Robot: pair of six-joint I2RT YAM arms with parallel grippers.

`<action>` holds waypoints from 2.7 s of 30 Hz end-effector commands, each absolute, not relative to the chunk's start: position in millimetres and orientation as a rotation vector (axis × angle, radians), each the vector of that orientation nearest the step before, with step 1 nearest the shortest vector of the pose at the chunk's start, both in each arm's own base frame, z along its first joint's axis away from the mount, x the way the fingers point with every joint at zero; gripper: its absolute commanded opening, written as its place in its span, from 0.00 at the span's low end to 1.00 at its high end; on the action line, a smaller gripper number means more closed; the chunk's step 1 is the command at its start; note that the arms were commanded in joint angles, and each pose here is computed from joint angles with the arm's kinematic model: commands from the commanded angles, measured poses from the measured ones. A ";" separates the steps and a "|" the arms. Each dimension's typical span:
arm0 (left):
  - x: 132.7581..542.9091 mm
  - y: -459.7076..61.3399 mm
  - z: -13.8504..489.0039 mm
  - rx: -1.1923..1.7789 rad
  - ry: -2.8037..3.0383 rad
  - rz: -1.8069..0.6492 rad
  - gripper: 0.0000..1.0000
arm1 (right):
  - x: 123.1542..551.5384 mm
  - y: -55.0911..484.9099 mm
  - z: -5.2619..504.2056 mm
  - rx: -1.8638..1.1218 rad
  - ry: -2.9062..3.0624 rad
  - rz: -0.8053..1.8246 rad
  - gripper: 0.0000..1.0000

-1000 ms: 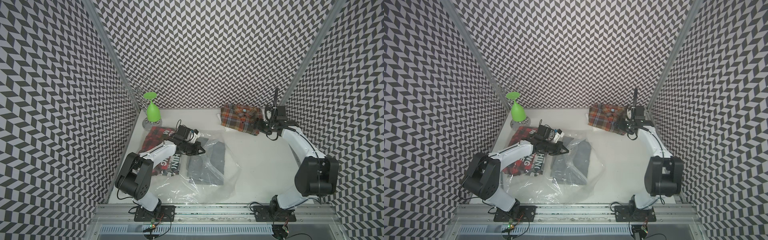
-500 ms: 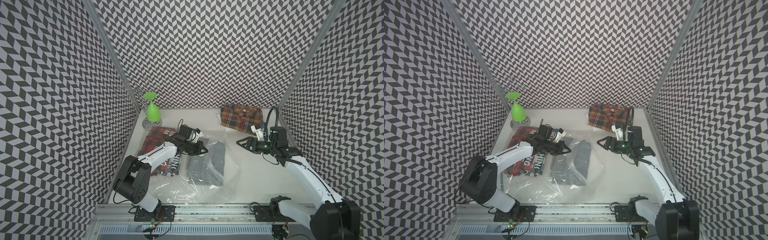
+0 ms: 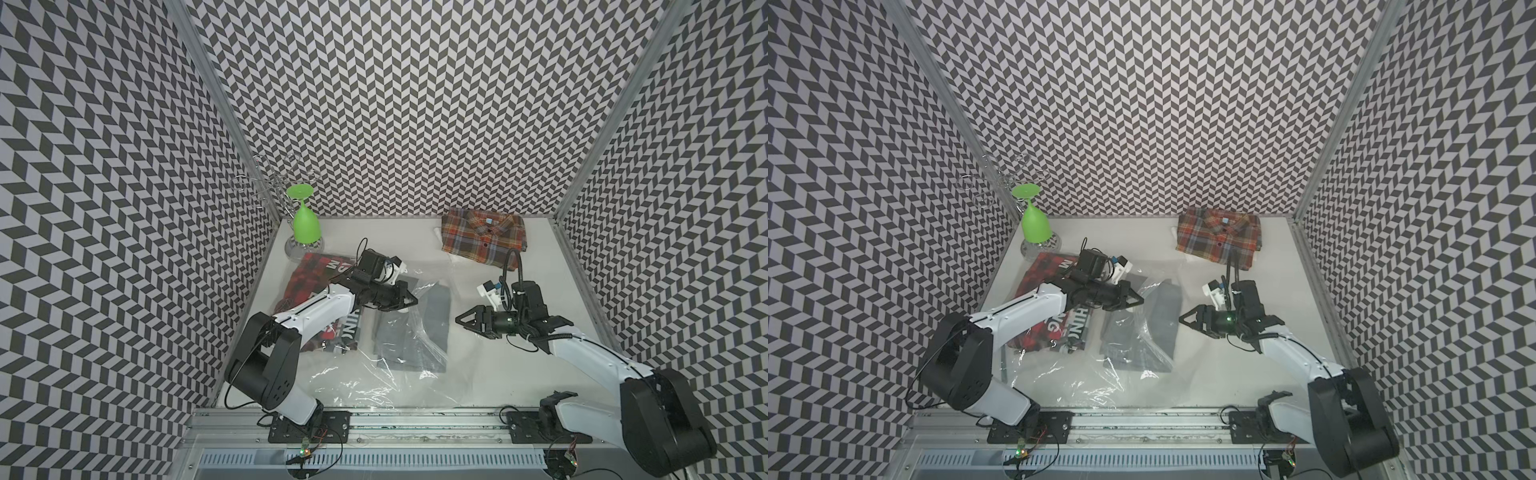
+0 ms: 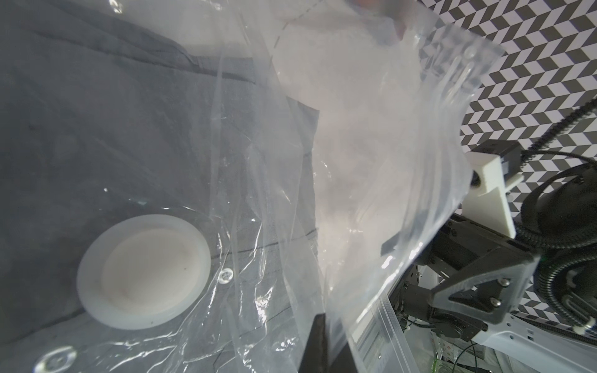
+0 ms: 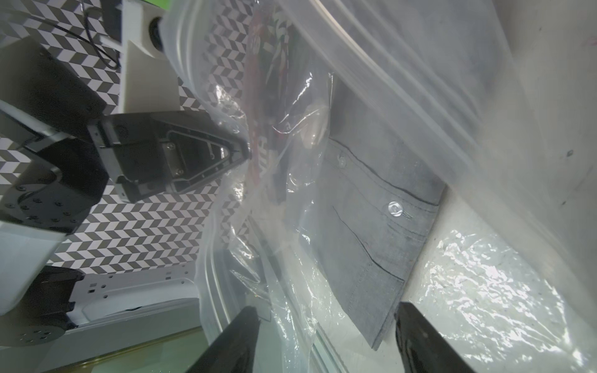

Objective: Take the shirt out of the vacuum bag
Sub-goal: Take out the shirt from the vacuum bag.

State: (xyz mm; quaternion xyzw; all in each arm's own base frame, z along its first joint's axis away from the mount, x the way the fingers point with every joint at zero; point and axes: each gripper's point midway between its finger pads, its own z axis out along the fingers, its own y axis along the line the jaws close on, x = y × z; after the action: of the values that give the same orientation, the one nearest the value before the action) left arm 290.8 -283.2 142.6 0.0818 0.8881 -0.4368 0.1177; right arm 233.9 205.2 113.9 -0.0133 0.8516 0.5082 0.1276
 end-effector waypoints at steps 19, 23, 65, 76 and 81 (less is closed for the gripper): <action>303.8 -308.7 187.4 0.298 2.486 -1.379 0.00 | 294.6 221.7 59.8 -0.015 2.477 1.290 0.69; 303.4 -308.0 179.4 0.298 2.503 -1.366 0.00 | 301.0 218.6 50.1 0.029 2.485 1.246 0.71; 260.1 -272.0 51.3 0.319 2.741 -1.231 0.00 | 319.5 233.5 13.8 0.097 2.531 1.039 0.75; 251.6 -262.7 17.6 0.290 2.769 -1.306 0.00 | 331.1 253.1 -1.6 0.019 2.530 1.125 0.70; 253.1 -261.5 12.0 0.282 2.766 -1.326 0.00 | 309.3 264.8 -1.8 -0.070 2.517 1.260 0.64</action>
State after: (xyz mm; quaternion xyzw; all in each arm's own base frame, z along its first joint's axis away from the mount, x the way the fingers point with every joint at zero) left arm 269.8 -269.6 32.8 0.0985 0.8893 -0.4417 0.0658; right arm 346.0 270.4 43.5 -0.0349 0.8568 0.4545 0.2410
